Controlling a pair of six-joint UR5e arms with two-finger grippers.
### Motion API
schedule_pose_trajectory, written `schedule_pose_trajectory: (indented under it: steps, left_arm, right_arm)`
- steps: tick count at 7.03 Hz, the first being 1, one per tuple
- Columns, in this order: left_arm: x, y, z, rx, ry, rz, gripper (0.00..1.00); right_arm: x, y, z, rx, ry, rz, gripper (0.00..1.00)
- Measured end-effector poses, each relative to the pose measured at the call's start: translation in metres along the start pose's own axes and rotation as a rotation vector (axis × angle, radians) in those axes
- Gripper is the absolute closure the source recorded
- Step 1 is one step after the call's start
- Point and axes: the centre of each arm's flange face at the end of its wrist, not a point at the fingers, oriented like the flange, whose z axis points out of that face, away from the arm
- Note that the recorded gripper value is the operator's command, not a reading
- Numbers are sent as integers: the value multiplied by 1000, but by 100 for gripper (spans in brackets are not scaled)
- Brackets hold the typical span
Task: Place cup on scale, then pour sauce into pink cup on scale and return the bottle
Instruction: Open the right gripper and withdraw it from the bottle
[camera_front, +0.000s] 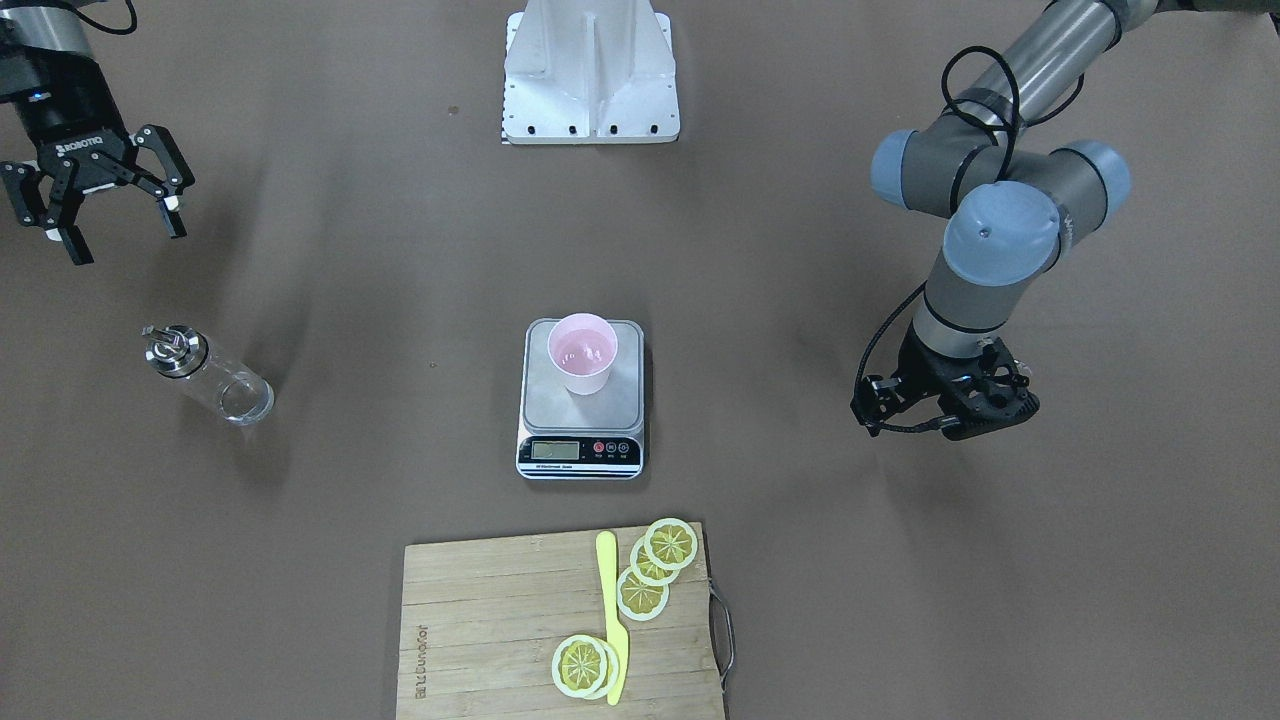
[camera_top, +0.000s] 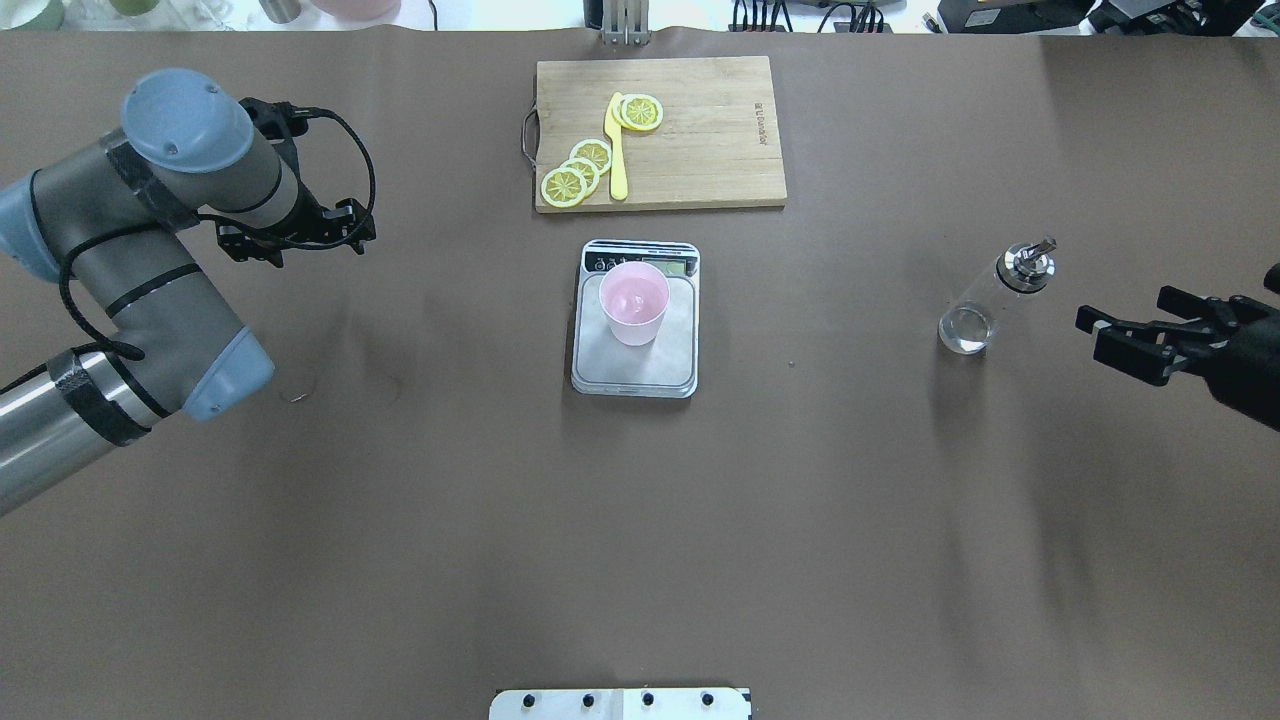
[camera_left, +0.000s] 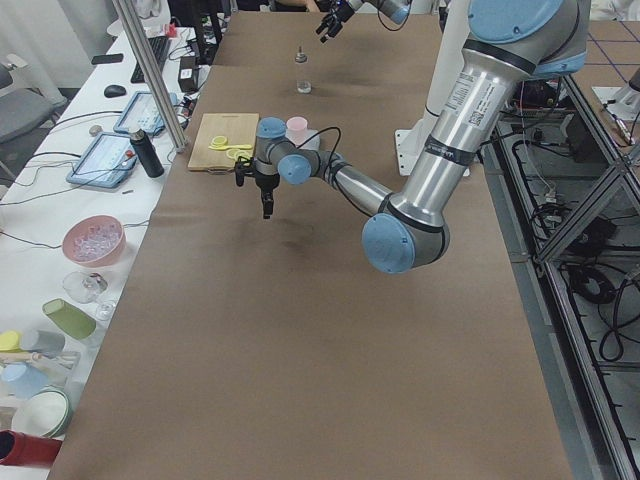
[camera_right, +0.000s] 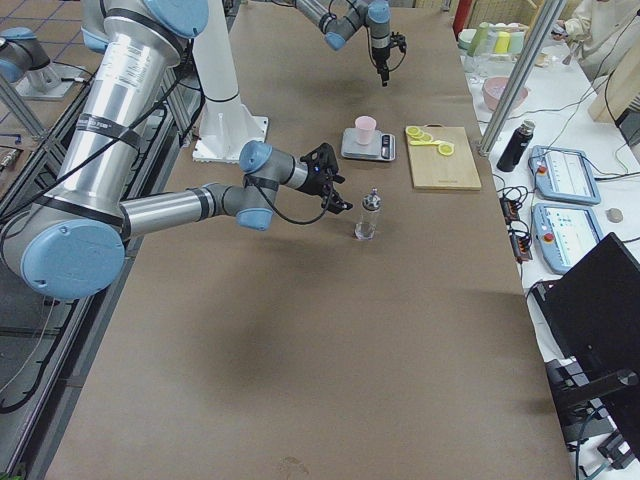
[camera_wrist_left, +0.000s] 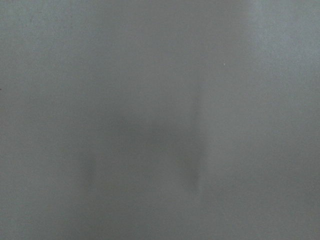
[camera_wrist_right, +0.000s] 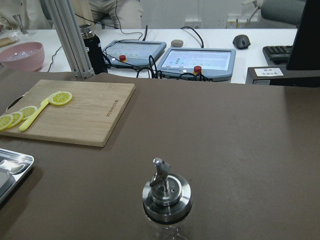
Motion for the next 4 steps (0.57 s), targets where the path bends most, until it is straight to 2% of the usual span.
schedule_pose_trajectory:
  steps: [2,3,4]
  left_arm:
    - [3,1,-4,3,10,-3,2]
    - [6,2,-12,7,25,5,2]
    - [7,3,-23,12,44,10,2]
  right_arm:
    - [52,-95,-13,-167,-2,81,0]
    - [87,-130,-17,-237,10,73,0]
    - [120,-147,-15,-316,37,41,0]
